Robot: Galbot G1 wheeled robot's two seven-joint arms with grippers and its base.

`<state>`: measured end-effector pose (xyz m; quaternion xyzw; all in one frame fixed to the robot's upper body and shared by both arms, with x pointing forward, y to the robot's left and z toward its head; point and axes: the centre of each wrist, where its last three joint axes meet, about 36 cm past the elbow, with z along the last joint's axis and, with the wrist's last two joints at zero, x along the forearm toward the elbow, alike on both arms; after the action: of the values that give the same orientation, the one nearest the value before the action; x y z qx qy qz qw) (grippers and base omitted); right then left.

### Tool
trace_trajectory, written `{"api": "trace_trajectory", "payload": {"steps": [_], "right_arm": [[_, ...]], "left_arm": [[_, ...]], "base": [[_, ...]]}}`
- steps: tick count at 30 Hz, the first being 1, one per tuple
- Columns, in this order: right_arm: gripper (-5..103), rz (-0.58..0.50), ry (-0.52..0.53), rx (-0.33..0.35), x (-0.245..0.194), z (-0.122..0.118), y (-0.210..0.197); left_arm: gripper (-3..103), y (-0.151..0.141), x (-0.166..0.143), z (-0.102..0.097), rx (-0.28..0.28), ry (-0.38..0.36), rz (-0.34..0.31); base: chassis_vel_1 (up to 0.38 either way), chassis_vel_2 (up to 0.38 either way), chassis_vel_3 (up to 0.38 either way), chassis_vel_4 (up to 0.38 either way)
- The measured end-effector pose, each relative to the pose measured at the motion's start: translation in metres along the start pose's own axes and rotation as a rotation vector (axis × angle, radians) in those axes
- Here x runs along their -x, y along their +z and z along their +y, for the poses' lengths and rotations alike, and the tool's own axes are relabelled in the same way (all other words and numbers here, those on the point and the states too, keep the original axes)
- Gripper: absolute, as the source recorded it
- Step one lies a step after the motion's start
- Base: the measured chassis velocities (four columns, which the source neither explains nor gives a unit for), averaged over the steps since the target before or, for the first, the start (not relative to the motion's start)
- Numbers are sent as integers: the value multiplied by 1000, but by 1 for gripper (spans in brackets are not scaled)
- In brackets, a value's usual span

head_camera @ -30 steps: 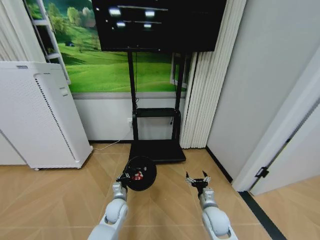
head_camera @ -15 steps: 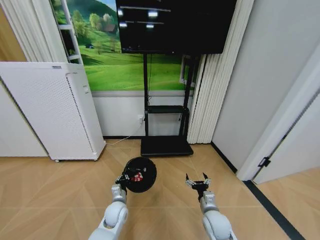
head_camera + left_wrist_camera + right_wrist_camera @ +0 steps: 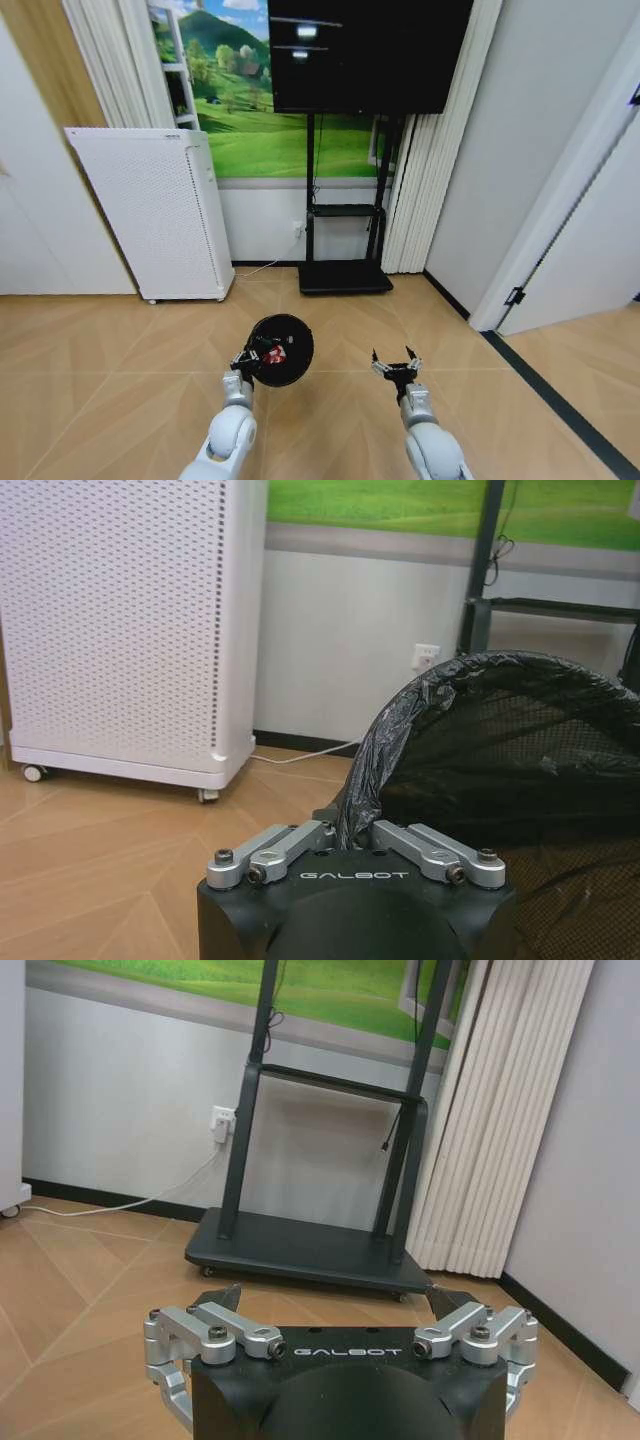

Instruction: Pick up the trash bin and place the garbage on the floor into it.

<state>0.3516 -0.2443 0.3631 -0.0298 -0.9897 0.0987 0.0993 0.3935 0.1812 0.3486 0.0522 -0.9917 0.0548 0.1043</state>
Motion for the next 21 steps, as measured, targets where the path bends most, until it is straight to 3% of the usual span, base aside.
{"api": "trace_trajectory", "payload": {"steps": [9,12,13,14,15,18,19,21], "right_arm": [[100,-35,5,37,8,0,7],[100,-34,4,41,9,-2,9],[100,-35,5,41,9,-3,9],[100,-34,5,41,8,-4,11],[100,-34,5,41,8,-4,11],[100,-31,-2,35,8,-6,16],[100,-31,-2,35,8,-6,16],[100,-30,-5,33,8,-7,19]], "left_arm": [[3,2,-5,1,-7,-24,8],[3,6,-9,3,-48,-60,43],[3,6,-10,3,-66,-74,57],[3,8,-11,3,-137,-136,107],[3,8,-11,3,-137,-136,107],[3,10,-8,2,-251,-266,187],[3,10,-8,2,-251,-266,187],[3,9,0,0,-354,-361,249]], "base": [[268,344,-261,-358],[130,53,-79,-120],[49,35,-45,-59],[-12,-20,-1,54],[-12,-20,-1,54],[-69,-72,47,71],[-97,-102,52,79],[-64,-90,29,35]]}}
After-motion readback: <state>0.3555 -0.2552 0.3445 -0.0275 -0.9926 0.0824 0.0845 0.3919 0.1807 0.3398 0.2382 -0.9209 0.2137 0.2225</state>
